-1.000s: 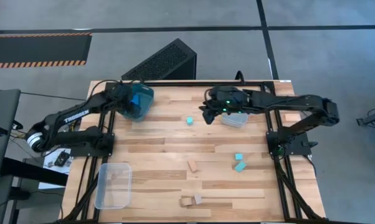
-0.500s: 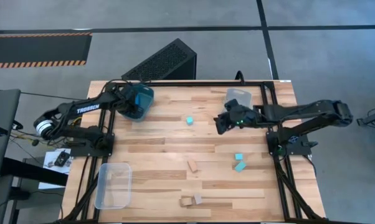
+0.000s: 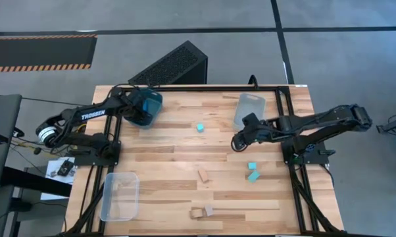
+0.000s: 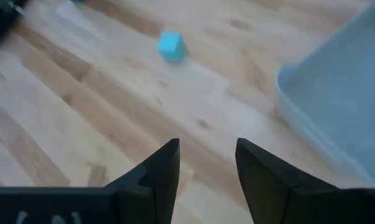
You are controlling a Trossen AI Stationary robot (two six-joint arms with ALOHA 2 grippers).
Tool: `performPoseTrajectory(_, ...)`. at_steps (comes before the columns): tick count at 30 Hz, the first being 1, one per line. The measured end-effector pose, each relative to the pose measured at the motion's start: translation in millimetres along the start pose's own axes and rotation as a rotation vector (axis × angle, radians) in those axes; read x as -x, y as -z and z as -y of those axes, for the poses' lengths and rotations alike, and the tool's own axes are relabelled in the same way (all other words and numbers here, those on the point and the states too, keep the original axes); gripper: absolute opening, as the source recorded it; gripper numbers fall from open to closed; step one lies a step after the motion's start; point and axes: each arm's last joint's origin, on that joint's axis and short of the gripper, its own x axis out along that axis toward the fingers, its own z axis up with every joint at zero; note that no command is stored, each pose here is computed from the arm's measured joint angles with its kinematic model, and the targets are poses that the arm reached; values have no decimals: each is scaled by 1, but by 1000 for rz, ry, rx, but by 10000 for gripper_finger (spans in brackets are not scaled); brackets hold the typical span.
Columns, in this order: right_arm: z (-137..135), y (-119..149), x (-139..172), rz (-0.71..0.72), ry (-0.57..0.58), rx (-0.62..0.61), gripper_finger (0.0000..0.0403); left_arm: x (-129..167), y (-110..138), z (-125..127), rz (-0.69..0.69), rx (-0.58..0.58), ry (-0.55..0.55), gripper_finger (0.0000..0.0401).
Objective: Sort & place blocks by color
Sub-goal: Put the top right brown block into the transparent bin
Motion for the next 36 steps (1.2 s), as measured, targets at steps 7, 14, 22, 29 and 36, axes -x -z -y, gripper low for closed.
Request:
performPoseTrajectory(7, 0, 16, 4, -103, 29, -21, 197, 38, -21, 1, 142, -16, 42, 228)
performPoseTrajectory(14, -8, 32, 7, -180, -13, 19, 198, 88, -36, 17, 421, -121, 274, 229)
performPoseTrajectory(22, -38, 57, 0, -382, -200, -32, 179, 124, -36, 47, 712, -337, 492, 229)
performPoseTrajectory(29, -56, 88, 4, -464, -127, -118, 144, 137, -34, 74, 848, -526, 643, 229)
performPoseTrajectory(36, -59, 106, 4, -493, -31, -53, 135, 144, -22, 91, 842, -577, 737, 229)
